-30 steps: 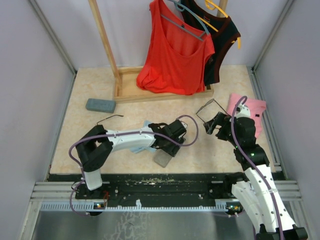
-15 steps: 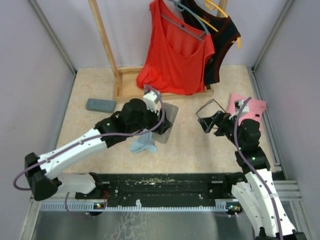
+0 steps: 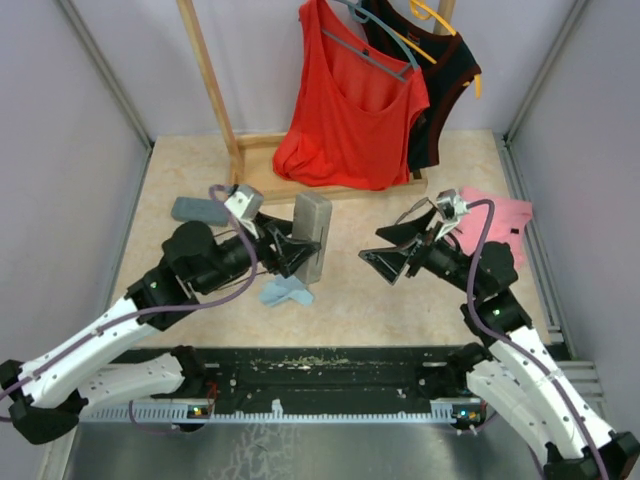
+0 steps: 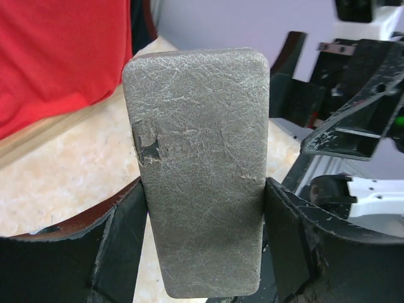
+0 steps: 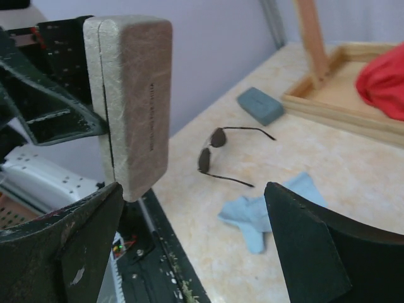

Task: Organize the sunglasses
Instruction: Open the sunglasses case at the center of the board.

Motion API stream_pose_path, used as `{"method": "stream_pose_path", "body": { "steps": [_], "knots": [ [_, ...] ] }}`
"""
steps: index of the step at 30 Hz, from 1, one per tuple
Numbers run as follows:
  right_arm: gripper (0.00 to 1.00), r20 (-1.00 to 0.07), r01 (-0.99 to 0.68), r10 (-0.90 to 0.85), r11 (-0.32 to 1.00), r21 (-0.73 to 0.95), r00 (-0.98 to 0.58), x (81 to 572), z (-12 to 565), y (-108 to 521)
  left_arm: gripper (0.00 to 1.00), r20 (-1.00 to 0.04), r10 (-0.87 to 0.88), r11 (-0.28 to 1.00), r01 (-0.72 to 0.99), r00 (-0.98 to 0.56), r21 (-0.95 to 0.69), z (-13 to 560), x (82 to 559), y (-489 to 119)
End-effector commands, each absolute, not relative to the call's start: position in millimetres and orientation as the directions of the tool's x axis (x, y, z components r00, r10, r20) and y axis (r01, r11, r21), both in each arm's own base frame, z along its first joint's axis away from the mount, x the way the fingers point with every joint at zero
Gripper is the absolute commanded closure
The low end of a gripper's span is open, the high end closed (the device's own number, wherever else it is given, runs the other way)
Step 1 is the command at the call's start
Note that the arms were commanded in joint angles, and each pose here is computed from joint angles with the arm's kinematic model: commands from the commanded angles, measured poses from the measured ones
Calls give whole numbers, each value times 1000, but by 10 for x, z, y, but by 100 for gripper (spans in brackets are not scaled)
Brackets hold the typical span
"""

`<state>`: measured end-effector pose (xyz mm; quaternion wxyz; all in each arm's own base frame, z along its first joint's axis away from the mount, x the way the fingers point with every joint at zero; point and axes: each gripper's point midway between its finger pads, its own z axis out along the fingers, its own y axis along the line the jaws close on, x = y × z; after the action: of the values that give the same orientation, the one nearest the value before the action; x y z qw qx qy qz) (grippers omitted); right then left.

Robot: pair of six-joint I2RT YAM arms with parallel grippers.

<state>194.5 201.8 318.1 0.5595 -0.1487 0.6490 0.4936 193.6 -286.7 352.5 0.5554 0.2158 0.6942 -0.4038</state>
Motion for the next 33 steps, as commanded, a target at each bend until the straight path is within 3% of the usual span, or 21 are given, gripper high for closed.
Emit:
{"method": "stream_pose_path", "body": {
  "steps": [1,8,10,19,27,33],
  "knots": [
    [7,-904,-926,408,279,255,-127,1582,3851,2259,100,-945,-312,441,866,-98,-236,4199,1631,-2723],
    [6,-893,-990,450,127,66,-2,1274,4190,2513,90,-951,-309,283,955,5,-87,4504,1266,-2745],
    [6,-886,-997,463,80,10,28,1166,4264,2588,99,-949,-314,243,969,27,-53,4573,1183,-2756],
    [6,-870,-988,487,-80,-134,79,812,4407,2729,100,-934,-347,85,995,82,55,4715,858,-2771],
    [6,-871,-993,487,-50,-103,66,782,4447,2773,100,-924,-363,-69,986,118,153,4738,634,-2873],
    [6,-862,-993,505,-73,-90,41,687,4439,2740,100,-919,-372,-71,983,132,170,4749,653,-2912]
  ]
}}
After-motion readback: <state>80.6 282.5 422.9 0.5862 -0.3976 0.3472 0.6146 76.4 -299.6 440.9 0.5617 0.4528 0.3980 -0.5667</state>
